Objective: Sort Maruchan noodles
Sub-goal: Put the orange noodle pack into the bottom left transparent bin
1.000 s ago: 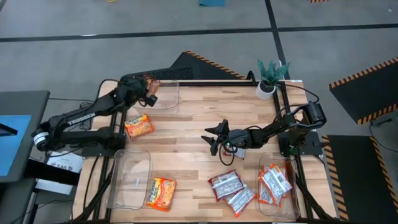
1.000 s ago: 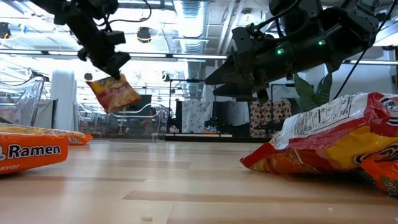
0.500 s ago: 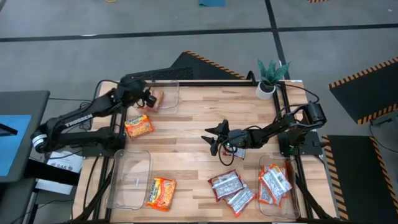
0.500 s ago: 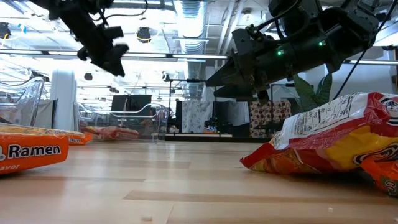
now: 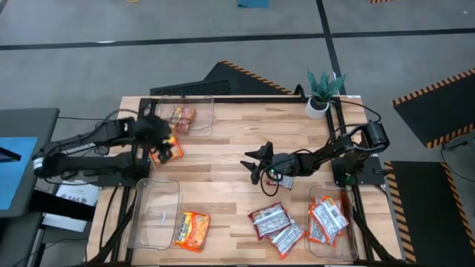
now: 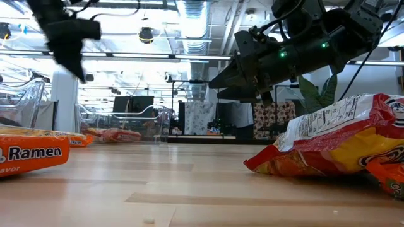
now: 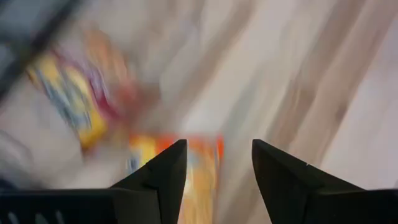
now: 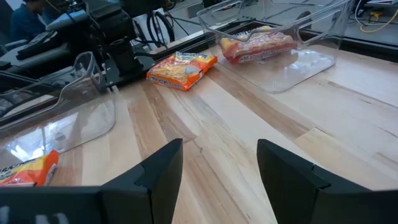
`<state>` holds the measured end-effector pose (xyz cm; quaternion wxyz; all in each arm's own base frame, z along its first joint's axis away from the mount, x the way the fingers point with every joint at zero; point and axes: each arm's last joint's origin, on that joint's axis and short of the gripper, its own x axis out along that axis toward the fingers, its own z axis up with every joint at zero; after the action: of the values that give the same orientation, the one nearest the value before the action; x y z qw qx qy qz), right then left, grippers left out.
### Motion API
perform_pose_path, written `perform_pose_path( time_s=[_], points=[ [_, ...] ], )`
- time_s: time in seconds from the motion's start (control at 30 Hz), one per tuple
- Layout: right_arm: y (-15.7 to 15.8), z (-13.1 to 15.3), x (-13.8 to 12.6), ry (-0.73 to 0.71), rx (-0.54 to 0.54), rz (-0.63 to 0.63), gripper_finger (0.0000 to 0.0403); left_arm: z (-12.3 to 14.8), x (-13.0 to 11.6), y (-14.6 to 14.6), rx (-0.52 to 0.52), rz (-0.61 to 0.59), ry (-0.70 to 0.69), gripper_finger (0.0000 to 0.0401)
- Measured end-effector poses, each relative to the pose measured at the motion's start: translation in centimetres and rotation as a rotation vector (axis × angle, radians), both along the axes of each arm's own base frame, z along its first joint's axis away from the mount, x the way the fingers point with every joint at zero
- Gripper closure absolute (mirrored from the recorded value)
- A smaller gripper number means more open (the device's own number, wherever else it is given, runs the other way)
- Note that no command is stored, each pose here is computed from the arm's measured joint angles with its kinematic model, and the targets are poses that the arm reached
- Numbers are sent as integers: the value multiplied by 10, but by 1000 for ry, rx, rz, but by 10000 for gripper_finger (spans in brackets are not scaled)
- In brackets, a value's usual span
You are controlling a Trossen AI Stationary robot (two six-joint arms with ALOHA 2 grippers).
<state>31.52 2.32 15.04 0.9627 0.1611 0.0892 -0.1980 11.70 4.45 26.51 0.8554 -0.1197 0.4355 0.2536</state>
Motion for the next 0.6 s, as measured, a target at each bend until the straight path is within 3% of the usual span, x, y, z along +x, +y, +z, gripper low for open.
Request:
perform_pose_path(
  time_s=[0.13, 0.3, 0.47, 0.6],
  points=[
    [0, 0, 0, 0, 0, 0, 175, -21, -7, -17, -113, -66, 145, 234],
    [0, 0, 0, 0, 1, 0, 175, -23, -3, -27, -133, -133, 135, 234],
    [0, 0, 0, 0, 1, 0, 175, -26, 5, -30, -168, -96, 102, 234],
    [0, 0, 0, 0, 1, 0, 175, -35, 16, -27, -139, -22, 185, 234]
  ],
)
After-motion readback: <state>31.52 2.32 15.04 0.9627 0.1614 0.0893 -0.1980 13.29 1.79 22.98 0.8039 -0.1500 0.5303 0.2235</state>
